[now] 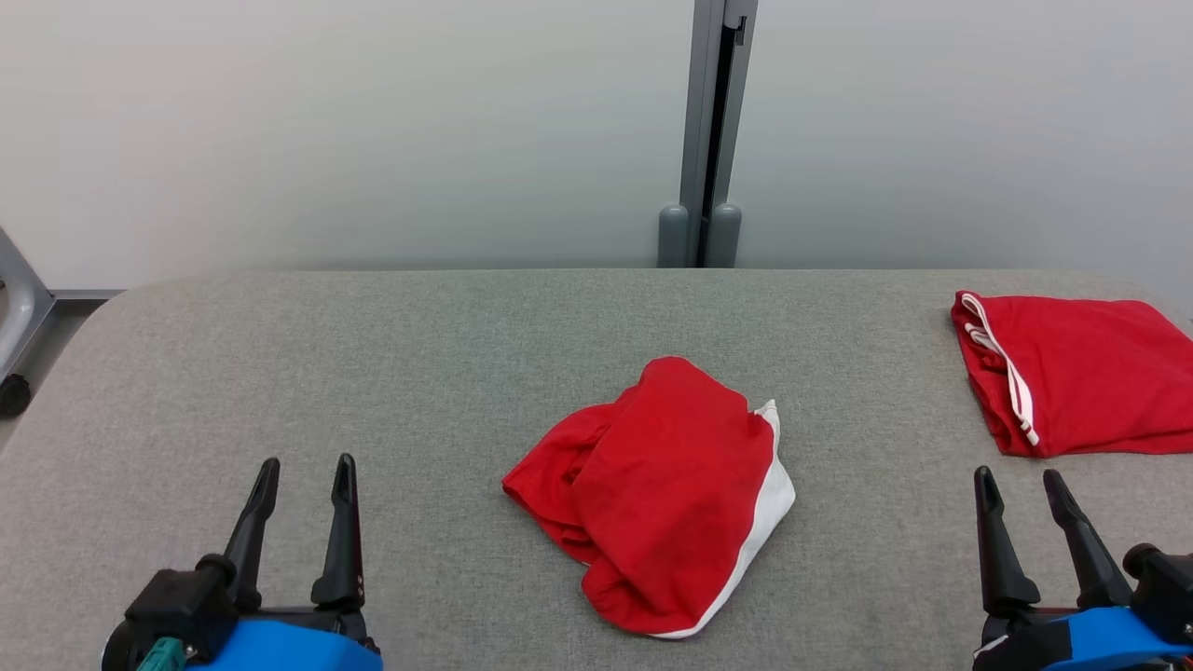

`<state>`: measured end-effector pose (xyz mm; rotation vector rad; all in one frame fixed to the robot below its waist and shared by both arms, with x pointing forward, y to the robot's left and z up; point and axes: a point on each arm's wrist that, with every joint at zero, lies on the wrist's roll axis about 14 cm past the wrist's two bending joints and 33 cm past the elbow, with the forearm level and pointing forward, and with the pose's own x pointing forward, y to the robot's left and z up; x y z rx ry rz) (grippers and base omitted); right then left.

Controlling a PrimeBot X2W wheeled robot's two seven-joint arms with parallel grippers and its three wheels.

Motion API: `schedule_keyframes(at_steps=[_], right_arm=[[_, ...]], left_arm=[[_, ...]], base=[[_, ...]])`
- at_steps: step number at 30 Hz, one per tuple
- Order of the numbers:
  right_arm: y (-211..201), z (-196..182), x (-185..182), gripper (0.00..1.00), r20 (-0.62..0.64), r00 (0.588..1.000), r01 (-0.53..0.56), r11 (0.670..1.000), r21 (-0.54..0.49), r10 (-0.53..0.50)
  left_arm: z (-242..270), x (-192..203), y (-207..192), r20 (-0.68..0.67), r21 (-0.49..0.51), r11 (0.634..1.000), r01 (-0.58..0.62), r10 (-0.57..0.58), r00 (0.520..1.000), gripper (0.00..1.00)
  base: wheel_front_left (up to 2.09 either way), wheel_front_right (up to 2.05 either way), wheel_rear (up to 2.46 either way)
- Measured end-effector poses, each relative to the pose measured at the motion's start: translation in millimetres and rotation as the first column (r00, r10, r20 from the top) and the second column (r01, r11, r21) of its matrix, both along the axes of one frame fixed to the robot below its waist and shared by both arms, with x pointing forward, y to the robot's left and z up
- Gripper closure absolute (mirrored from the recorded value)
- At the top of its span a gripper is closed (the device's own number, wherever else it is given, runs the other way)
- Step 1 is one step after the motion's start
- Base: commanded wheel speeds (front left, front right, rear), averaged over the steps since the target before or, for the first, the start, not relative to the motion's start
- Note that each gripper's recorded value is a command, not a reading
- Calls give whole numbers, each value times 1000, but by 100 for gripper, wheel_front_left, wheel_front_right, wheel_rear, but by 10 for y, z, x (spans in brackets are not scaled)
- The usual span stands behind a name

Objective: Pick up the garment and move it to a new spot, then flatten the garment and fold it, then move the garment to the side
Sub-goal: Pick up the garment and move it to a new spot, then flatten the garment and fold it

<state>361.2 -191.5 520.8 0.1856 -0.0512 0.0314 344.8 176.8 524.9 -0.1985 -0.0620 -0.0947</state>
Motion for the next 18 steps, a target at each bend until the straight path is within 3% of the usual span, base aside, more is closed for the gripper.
schedule_keyframes(at_steps=[7,18], right_arm=[[-22,-87,-60,0,-25,1000,7,1000,2,-7],[-15,-144,-88,0,-47,999,3,1000,2,-3]], left_arm=[[-113,-183,41,-2,1,999,-39,39,999,0],[-530,-392,78,-113,34,998,-59,62,992,0]], base=[[0,0,0],[0,0,0]])
